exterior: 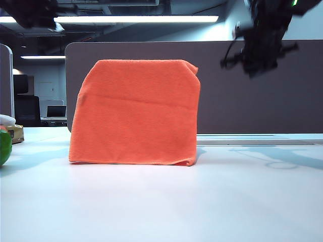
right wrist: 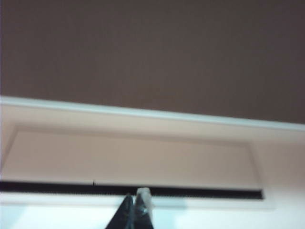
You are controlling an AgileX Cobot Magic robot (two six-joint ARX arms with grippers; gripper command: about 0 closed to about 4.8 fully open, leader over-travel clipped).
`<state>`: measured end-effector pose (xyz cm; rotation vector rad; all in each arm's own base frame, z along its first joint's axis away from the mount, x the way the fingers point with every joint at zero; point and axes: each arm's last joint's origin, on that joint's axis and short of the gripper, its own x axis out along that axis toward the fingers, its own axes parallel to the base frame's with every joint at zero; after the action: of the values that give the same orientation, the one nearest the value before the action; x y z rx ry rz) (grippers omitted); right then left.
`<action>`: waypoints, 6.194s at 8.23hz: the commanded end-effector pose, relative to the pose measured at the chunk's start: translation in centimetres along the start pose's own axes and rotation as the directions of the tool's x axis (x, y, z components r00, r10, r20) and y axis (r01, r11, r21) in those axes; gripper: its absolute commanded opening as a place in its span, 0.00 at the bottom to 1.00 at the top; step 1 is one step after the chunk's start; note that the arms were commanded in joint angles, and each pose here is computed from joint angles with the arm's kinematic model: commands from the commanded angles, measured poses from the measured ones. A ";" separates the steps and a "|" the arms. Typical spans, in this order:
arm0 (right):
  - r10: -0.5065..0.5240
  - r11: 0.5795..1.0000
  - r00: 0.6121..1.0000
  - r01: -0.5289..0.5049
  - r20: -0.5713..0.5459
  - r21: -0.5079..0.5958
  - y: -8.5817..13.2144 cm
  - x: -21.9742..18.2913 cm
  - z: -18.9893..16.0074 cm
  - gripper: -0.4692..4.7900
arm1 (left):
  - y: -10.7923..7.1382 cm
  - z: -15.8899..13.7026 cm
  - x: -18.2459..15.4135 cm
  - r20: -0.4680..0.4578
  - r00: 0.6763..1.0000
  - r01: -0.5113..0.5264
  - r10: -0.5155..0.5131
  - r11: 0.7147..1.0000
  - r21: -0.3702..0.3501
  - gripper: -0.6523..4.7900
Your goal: Pick up the cloth from the table and use it to cover the mirror.
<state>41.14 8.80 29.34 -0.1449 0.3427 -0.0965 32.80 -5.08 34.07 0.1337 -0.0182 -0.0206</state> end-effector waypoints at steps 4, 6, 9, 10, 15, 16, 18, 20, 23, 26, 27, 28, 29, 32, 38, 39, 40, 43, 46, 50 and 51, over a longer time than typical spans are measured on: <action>0.205 0.977 0.967 -0.212 0.149 0.035 -2.5 -8.5 5.7 0.08 | 1.3 1.4 -3.7 -0.095 0.980 0.172 -0.176 0.984 -0.054 0.11; 0.238 0.968 0.953 -0.249 0.188 0.037 -3.6 -11.9 5.9 0.08 | 1.4 1.1 -5.8 -0.079 0.978 0.184 -0.193 0.976 -0.114 0.11; 0.325 0.922 0.860 -0.381 0.394 0.071 -6.2 -23.2 -5.1 0.08 | 1.9 -3.0 -17.1 0.018 0.975 0.223 -0.223 0.960 -0.171 0.11; 0.317 0.928 0.853 -0.370 0.414 0.051 -6.5 -24.2 -6.2 0.08 | 2.0 -3.4 -18.3 0.034 0.975 0.223 -0.221 0.959 -0.173 0.11; 0.028 0.999 0.893 -0.019 0.449 -0.026 -8.9 -28.6 -14.3 0.08 | 2.5 -8.2 -27.4 0.035 0.983 0.186 -0.182 0.967 -0.173 0.11; 0.029 0.999 0.889 -0.019 0.456 -0.026 -8.9 -28.7 -14.6 0.08 | 2.5 -8.4 -27.6 0.029 0.985 0.175 -0.172 0.969 -0.175 0.11; 0.025 1.000 0.883 -0.019 0.469 -0.018 -9.0 -28.8 -15.7 0.08 | 2.4 -8.9 -27.5 -0.016 0.984 0.172 -0.178 0.969 -0.177 0.11; 0.036 0.999 0.873 -0.047 0.486 0.010 -9.0 -29.1 -17.0 0.08 | 2.4 -9.1 -27.4 -0.030 0.983 0.171 -0.179 0.969 -0.178 0.11; 0.301 0.934 0.846 -0.355 0.440 0.045 -6.4 -25.1 -22.8 0.08 | 1.0 -14.4 -24.6 -0.005 0.955 0.282 -0.296 0.914 -0.292 0.11; 0.296 0.945 0.848 -0.327 0.439 -0.006 -6.5 -25.1 -22.9 0.08 | 0.5 -16.6 -24.0 -0.023 0.947 0.300 -0.319 0.911 -0.282 0.11; 0.293 0.948 0.851 -0.318 0.436 -0.015 -6.5 -25.1 -22.9 0.08 | 0.4 -17.8 -23.7 -0.049 0.946 0.300 -0.322 0.919 -0.256 0.11; 0.233 0.967 0.871 -0.255 0.433 -0.006 -6.7 -25.0 -22.9 0.08 | 0.4 -18.3 -23.7 -0.083 0.958 0.250 -0.274 0.943 -0.221 0.11; 0.208 0.973 0.878 -0.231 0.431 0.000 -6.7 -25.0 -22.9 0.08 | 0.6 -18.6 -23.7 -0.120 0.971 0.185 -0.208 0.966 -0.179 0.11; 0.119 0.991 0.862 -0.136 0.492 -0.002 -7.8 -25.0 -22.3 0.08 | 0.8 -18.6 -23.6 -0.136 0.982 0.118 -0.134 0.985 -0.123 0.11; 0.071 0.993 0.797 -0.111 0.600 0.030 -9.4 -25.5 -21.4 0.08 | 1.1 -16.9 -23.5 0.045 0.994 0.103 -0.098 0.984 -0.143 0.11; 0.124 0.986 0.803 -0.165 0.583 0.017 -9.4 -25.3 -21.6 0.08 | 1.1 -16.7 -23.5 0.065 0.993 0.103 -0.094 0.984 -0.143 0.11; 0.125 0.986 0.807 -0.166 0.578 0.018 -9.4 -25.3 -21.6 0.08 | 1.1 -16.7 -23.5 0.066 0.993 0.103 -0.094 0.984 -0.143 0.11; -0.020 0.994 0.908 -0.026 0.418 0.104 -7.7 -24.9 -22.8 0.08 | 1.4 -16.7 -23.5 0.054 0.998 0.019 -0.011 0.987 -0.159 0.11; 0.050 0.997 0.900 -0.073 0.432 0.038 -8.2 -24.7 -22.8 0.08 | 1.2 -16.7 -23.5 0.061 0.996 0.068 -0.060 0.985 -0.155 0.11; 0.072 0.995 0.892 -0.097 0.446 0.035 -8.7 -24.6 -22.8 0.08 | 1.3 -16.7 -23.5 0.058 0.997 0.057 -0.049 0.989 -0.138 0.11; 0.072 0.995 0.892 -0.097 0.446 0.035 -8.7 -24.6 -22.8 0.08 | 1.3 -16.7 -23.5 0.058 0.997 0.057 -0.049 0.990 -0.131 0.11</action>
<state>9.70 0.34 17.40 -0.0953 -0.0944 0.0125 9.65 -1.11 17.11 -0.0174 -0.0536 -0.0842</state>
